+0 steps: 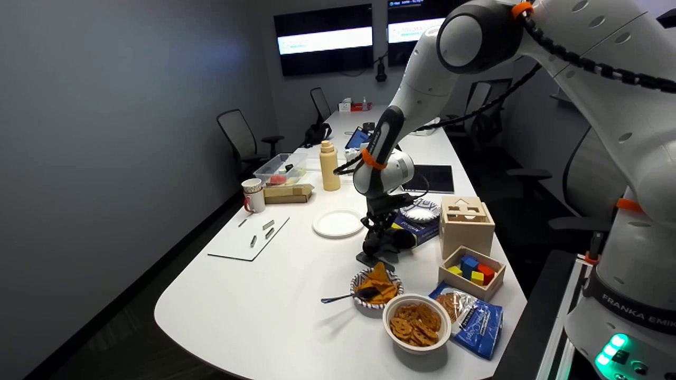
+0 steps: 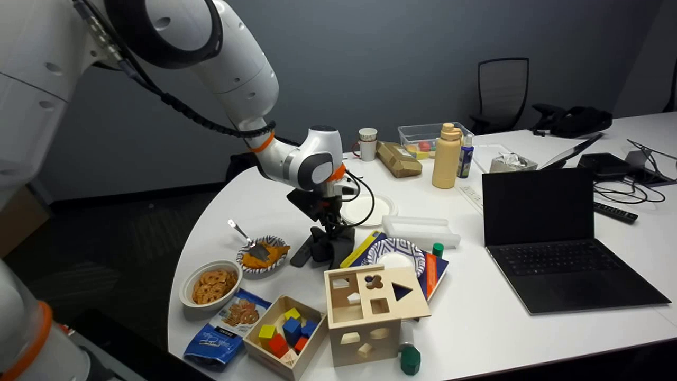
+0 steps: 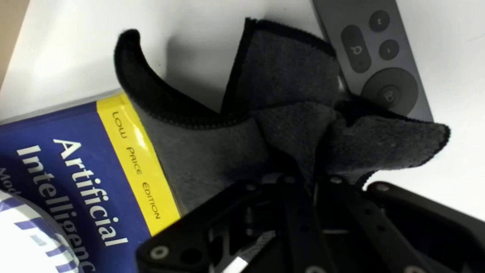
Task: Wipe the table with the black cloth
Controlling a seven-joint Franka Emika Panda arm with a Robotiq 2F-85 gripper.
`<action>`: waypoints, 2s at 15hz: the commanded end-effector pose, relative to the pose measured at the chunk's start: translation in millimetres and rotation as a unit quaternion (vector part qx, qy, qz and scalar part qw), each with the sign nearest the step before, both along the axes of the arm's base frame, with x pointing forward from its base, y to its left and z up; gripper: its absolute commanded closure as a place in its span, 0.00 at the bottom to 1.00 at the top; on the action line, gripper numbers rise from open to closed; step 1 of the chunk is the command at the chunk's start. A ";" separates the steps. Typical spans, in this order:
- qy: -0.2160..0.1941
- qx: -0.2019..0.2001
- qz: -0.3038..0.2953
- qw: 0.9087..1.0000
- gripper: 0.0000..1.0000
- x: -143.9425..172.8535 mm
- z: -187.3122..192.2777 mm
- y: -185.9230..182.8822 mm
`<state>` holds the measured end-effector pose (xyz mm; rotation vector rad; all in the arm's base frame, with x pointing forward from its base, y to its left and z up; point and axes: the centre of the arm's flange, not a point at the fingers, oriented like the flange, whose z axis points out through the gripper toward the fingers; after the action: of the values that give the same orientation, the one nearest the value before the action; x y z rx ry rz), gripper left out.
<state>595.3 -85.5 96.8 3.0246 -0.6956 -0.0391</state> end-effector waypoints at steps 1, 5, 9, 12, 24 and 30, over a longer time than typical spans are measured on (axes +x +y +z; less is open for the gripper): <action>0.008 0.011 0.009 1.000 0.98 27.1 -6.8 -8.5; 0.013 0.031 0.028 0.999 0.98 33.1 -11.3 3.8; 0.031 0.052 0.056 0.997 0.98 26.4 -19.1 23.6; 0.039 0.060 0.051 0.996 0.98 10.4 -17.2 22.4; 0.037 0.064 -0.032 0.997 0.98 -10.0 -7.3 -43.7; 0.050 0.107 -0.002 0.993 0.98 -9.9 1.0 -3.0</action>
<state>589.2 -101.4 88.8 3.1335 -0.7756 -0.2216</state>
